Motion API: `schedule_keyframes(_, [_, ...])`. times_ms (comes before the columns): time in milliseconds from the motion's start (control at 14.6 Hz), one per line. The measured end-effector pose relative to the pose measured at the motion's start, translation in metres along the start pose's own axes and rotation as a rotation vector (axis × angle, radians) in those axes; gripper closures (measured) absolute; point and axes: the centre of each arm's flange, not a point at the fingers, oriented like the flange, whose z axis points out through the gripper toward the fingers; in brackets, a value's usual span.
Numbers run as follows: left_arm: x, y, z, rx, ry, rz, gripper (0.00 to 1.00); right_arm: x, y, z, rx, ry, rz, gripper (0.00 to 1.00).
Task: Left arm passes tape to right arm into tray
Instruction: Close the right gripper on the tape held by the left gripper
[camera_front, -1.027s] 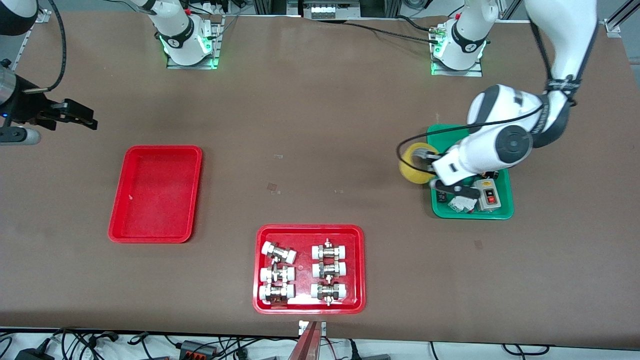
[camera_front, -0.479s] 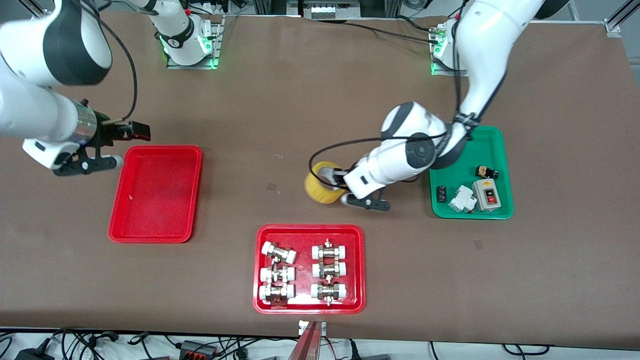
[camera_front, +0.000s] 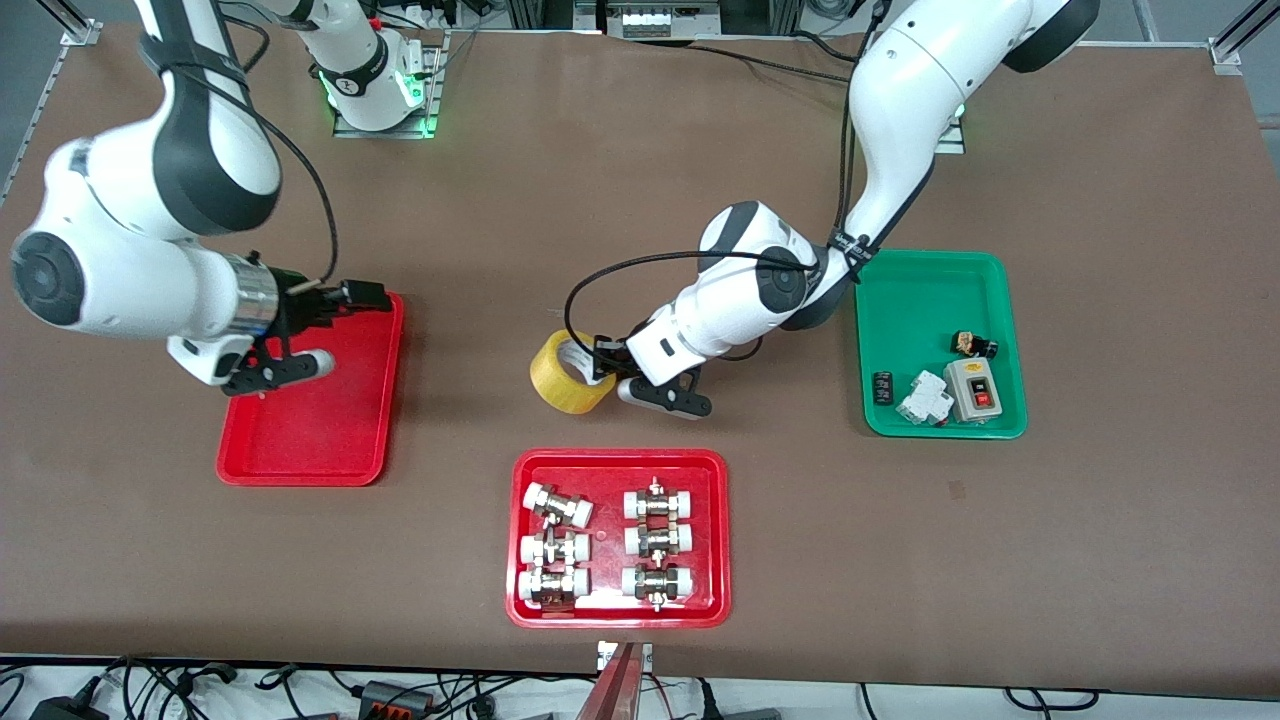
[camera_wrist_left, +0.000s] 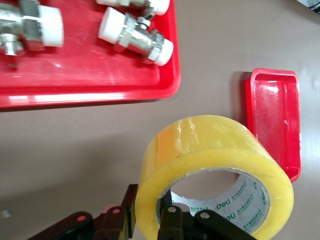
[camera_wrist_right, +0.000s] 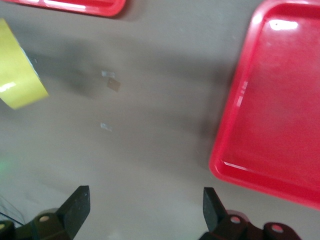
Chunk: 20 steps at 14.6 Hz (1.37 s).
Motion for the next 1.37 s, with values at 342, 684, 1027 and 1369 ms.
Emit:
schedule_keyframes(342, [-0.02, 0.034, 0.013, -0.022, -0.016, 0.047, 0.78, 0.02, -0.036, 0.03, 0.213, 0.043, -0.213, 0.0])
schedule_keyframes(684, [-0.019, 0.043, 0.01, -0.033, -0.006, 0.056, 0.78, 0.046, -0.032, 0.053, 0.333, 0.135, -0.457, 0.0])
schedule_keyframes(1027, [-0.02, 0.049, 0.011, -0.04, -0.004, 0.063, 0.78, 0.054, -0.054, 0.061, 0.398, 0.168, -0.499, 0.0])
schedule_keyframes(1369, [-0.018, 0.049, 0.014, -0.044, -0.003, 0.062, 0.78, 0.061, -0.067, 0.08, 0.381, 0.172, -0.505, 0.0])
